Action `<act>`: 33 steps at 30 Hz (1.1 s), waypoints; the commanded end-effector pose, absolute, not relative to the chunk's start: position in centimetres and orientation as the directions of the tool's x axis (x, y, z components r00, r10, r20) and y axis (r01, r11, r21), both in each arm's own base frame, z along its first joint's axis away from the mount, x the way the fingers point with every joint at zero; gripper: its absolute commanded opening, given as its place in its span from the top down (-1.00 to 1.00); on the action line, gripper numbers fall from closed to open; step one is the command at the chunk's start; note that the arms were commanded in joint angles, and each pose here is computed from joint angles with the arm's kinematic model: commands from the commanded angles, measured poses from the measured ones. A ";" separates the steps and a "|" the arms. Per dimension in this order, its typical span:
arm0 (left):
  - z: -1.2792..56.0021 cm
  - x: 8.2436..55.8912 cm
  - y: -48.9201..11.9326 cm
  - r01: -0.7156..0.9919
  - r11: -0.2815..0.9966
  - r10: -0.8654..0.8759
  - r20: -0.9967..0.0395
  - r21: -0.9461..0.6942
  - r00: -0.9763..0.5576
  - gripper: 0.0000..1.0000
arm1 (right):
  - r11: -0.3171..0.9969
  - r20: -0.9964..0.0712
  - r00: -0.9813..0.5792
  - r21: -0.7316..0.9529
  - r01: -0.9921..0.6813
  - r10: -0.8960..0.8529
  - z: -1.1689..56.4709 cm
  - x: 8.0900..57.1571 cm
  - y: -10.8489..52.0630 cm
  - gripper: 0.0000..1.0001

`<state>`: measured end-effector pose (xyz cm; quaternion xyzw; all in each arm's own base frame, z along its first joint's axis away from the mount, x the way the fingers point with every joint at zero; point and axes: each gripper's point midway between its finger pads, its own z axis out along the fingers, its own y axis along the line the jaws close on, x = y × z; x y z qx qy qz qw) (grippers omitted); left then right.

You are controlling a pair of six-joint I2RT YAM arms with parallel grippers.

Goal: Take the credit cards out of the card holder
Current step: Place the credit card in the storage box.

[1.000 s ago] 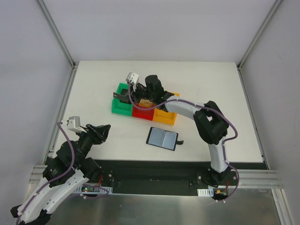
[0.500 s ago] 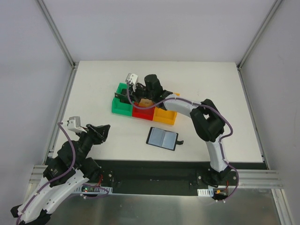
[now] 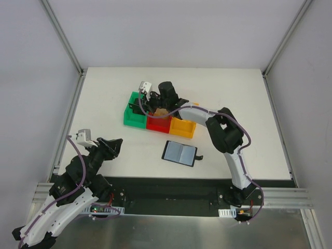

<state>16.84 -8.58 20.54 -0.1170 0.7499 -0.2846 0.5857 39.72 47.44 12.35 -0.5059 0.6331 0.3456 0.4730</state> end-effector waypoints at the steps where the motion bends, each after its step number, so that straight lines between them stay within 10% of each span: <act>1: 22.3 16.2 -7.3 0.189 0.769 -0.579 -0.791 -0.610 -0.196 0.10 | 0.231 -0.955 0.011 -0.082 -0.969 -0.295 13.8 40.7 48.1 0.99; 33: 22.0 16.6 -6.9 0.165 0.779 -0.579 -0.795 -0.605 -0.181 0.12 | 0.275 -0.917 -0.122 0.014 -0.961 -0.381 11.9 41.9 48.1 0.99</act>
